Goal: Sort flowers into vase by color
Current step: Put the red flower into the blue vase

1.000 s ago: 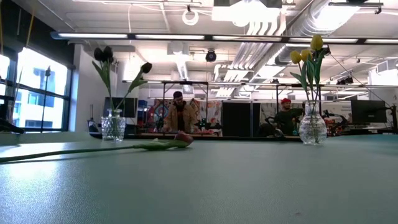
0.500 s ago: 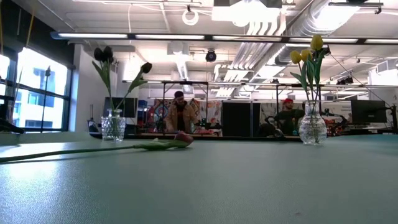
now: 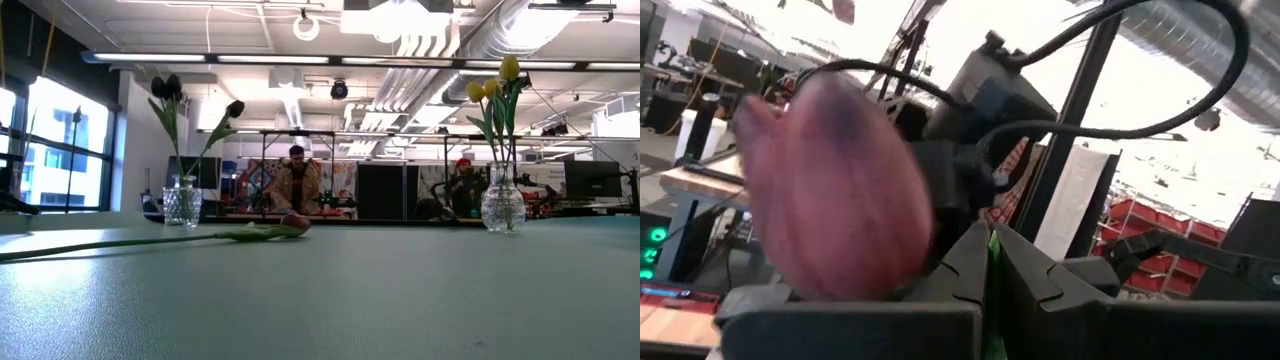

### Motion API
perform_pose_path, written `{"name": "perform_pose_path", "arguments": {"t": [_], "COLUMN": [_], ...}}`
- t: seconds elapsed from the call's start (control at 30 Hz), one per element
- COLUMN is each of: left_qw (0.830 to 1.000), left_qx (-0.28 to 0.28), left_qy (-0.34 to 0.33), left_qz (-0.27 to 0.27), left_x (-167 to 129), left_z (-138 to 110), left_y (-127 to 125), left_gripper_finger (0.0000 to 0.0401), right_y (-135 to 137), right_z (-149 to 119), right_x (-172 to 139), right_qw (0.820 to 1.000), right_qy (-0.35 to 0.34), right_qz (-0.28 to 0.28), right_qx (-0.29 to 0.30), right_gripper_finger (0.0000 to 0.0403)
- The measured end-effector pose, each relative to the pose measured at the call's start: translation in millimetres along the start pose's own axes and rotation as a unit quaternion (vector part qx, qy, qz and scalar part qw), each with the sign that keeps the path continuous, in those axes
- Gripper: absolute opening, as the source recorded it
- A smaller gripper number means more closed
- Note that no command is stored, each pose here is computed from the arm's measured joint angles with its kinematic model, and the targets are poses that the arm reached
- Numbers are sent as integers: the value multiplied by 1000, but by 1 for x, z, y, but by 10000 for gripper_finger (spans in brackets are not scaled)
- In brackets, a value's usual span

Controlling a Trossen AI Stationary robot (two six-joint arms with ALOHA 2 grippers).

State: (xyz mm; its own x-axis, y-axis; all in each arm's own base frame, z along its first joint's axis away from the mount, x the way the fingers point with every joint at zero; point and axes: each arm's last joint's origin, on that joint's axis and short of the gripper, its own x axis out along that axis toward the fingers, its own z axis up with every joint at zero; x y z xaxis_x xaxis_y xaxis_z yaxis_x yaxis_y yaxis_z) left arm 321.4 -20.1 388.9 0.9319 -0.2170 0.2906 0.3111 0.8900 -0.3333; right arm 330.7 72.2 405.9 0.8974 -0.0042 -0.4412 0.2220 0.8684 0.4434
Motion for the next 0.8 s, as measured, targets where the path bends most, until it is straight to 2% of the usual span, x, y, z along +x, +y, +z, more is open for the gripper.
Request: {"name": "perform_pose_path", "arguments": {"t": [0.1, 0.23, 0.53, 0.67, 0.8], "left_qw": [1000, 999, 986, 974, 961], "left_qx": [-2, -6, -10, -18, -18], "left_qy": [8, 24, 70, 115, 164], "left_qz": [12, 48, 154, 194, 220], "left_x": [-1, -3, -8, -12, -15], "left_z": [-1, -3, -13, -23, -34], "left_y": [3, 9, 21, 25, 30], "left_gripper_finger": [1, 16, 105, 136, 147], "right_y": [-2, -10, -30, -40, -50], "right_z": [1, 2, -11, -21, -31], "right_x": [-3, -21, -99, -132, -163], "right_qw": [1000, 998, 980, 973, 966], "right_qy": [-2, -8, 7, 44, 73], "right_qz": [-9, -65, -198, -228, -248], "right_qx": [-2, -3, 18, 10, 9], "right_gripper_finger": [7, 2, 1, 1, 0]}}
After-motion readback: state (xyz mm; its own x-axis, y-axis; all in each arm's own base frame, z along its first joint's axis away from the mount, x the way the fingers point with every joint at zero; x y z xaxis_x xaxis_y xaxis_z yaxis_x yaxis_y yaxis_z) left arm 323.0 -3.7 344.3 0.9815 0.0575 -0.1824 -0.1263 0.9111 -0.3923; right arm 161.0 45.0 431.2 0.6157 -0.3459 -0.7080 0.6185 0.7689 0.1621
